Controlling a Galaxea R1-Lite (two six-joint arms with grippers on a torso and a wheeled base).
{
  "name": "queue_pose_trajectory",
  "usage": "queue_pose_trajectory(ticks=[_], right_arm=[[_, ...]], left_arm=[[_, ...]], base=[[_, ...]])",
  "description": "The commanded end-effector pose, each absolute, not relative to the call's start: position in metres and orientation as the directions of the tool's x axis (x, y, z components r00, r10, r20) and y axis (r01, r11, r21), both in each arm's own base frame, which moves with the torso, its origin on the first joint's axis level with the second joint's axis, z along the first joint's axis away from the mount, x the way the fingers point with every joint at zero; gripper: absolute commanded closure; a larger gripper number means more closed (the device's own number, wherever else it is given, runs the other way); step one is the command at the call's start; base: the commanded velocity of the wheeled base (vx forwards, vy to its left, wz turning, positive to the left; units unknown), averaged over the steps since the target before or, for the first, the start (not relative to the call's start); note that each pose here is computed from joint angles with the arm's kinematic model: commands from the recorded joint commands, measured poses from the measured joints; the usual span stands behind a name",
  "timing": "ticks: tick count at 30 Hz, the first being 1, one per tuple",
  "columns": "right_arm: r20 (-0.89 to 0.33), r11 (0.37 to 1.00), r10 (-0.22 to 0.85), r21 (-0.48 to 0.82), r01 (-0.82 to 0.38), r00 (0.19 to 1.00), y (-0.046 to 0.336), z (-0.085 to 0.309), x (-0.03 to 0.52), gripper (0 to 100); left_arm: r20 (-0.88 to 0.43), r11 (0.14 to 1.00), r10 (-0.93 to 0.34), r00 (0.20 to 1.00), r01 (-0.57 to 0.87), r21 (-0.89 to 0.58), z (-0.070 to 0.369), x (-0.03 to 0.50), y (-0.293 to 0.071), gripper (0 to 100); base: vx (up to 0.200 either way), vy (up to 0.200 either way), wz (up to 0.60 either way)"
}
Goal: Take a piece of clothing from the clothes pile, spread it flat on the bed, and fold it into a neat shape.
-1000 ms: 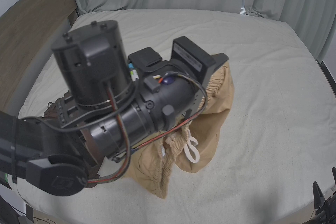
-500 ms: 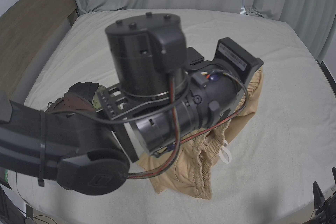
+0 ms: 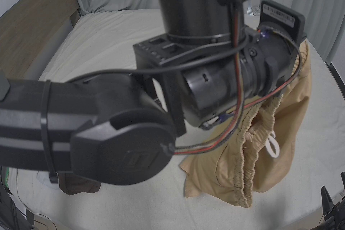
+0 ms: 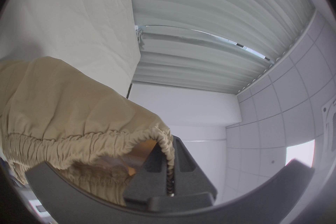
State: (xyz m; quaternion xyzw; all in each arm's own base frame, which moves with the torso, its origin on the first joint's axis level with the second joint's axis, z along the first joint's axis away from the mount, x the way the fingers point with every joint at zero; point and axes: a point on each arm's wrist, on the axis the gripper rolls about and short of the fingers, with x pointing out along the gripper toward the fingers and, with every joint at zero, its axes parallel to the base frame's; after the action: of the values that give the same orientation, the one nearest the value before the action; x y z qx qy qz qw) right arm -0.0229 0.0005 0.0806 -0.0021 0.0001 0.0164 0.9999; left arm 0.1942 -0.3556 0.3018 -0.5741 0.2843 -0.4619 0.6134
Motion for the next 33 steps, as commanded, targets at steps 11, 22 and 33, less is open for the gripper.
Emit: queue_pose_trajectory(ticks=[11,22,33], right_arm=[[-0.003,0.999,0.034,-0.005,-0.034,0.999,0.001,0.075,-0.023,0],[-0.002,0.999,0.034,-0.005,-0.034,0.999,0.001,0.075,-0.023,0],[-0.002,0.999,0.034,-0.006,-0.034,0.999,0.001,0.075,-0.023,0]], left_arm=[[0.041,0.133,-0.82,0.57,0.261,-0.956,0.226,0.237,-0.3,100],[0.027,0.222,-0.795,0.606,0.332,-0.917,0.196,0.236,-0.237,100],[-0.053,0.338,-0.797,0.602,0.37,-0.865,0.179,0.227,-0.183,100]], base=[[0.0,0.0,0.0],[0.0,0.0,0.0],[0.0,0.0,0.0]])
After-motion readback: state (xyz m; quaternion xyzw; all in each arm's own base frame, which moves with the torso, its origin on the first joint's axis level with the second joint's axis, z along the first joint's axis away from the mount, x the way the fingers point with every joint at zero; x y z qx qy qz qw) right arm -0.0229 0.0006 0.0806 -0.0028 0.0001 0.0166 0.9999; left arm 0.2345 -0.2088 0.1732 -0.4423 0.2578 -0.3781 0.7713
